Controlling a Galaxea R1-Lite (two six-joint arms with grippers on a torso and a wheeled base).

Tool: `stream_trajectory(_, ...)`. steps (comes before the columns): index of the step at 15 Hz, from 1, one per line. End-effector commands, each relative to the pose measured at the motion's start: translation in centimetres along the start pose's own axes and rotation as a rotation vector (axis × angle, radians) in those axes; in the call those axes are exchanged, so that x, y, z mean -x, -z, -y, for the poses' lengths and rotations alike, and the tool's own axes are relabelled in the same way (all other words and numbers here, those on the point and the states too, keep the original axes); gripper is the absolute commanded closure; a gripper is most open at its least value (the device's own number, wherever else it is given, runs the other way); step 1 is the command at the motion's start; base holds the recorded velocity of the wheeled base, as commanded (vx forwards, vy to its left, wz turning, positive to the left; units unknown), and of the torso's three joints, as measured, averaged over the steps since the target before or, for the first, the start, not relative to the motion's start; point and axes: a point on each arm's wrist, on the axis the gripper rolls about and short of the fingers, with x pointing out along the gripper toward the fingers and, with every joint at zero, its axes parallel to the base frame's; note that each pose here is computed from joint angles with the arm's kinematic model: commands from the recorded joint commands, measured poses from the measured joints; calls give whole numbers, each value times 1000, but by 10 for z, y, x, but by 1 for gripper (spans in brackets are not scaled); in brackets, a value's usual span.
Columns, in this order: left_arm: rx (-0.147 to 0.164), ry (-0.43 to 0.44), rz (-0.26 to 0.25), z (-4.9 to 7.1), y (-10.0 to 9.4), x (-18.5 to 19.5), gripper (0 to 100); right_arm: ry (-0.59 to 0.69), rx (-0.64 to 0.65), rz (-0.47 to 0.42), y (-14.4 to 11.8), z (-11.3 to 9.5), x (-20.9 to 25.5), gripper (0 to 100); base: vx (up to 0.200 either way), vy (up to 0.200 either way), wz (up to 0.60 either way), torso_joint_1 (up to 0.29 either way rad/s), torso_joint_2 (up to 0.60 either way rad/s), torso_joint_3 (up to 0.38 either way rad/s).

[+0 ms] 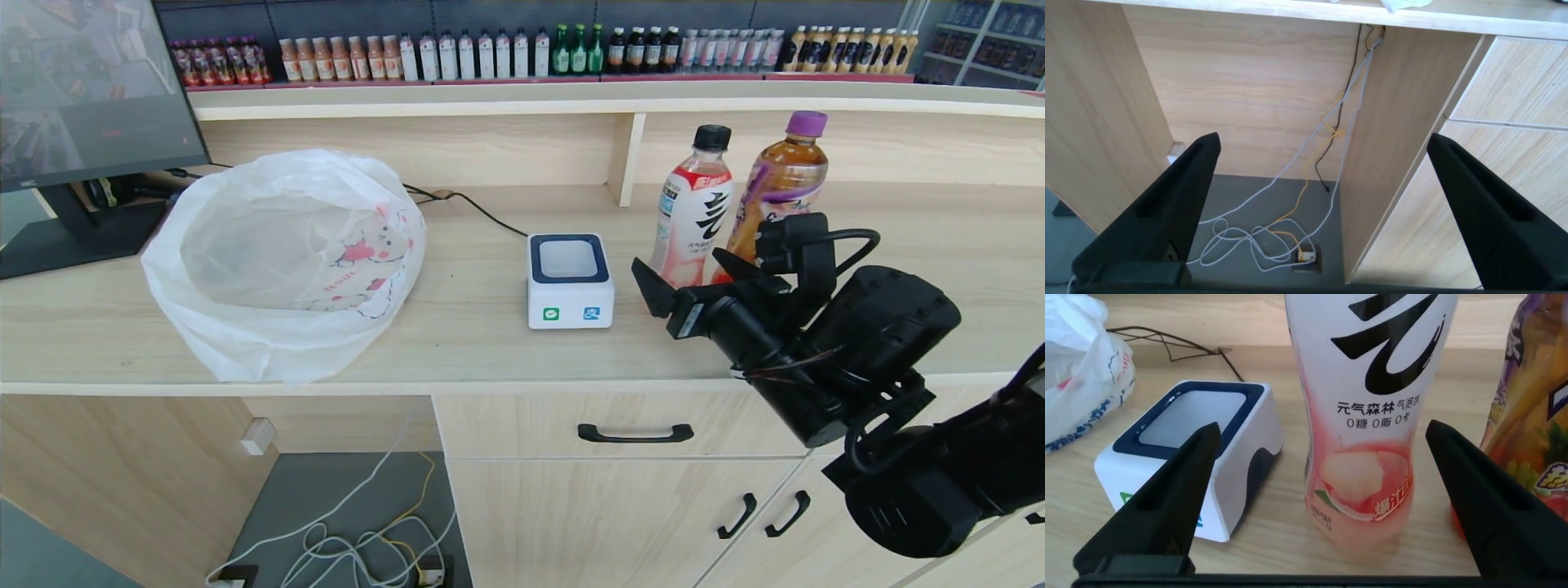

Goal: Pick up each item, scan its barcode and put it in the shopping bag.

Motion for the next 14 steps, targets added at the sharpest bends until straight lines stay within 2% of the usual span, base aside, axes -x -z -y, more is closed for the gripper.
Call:
stream_trajectory(1, 0, -2, 0, 0, 0, 0, 0, 8, 2, 2, 1, 3, -4, 0, 0, 0, 0, 0, 0, 0)
stream_trajectory(9, 0, 0, 0, 0, 0, 0, 0, -8, 6, -5, -8, 2, -20, 0, 0, 0, 0, 0, 0, 0)
stream_trajectory(14, 0, 0, 0, 0, 0, 0, 0, -17, 14, -42, -12, 3, -28, 0, 0, 0, 0, 0, 0, 0)
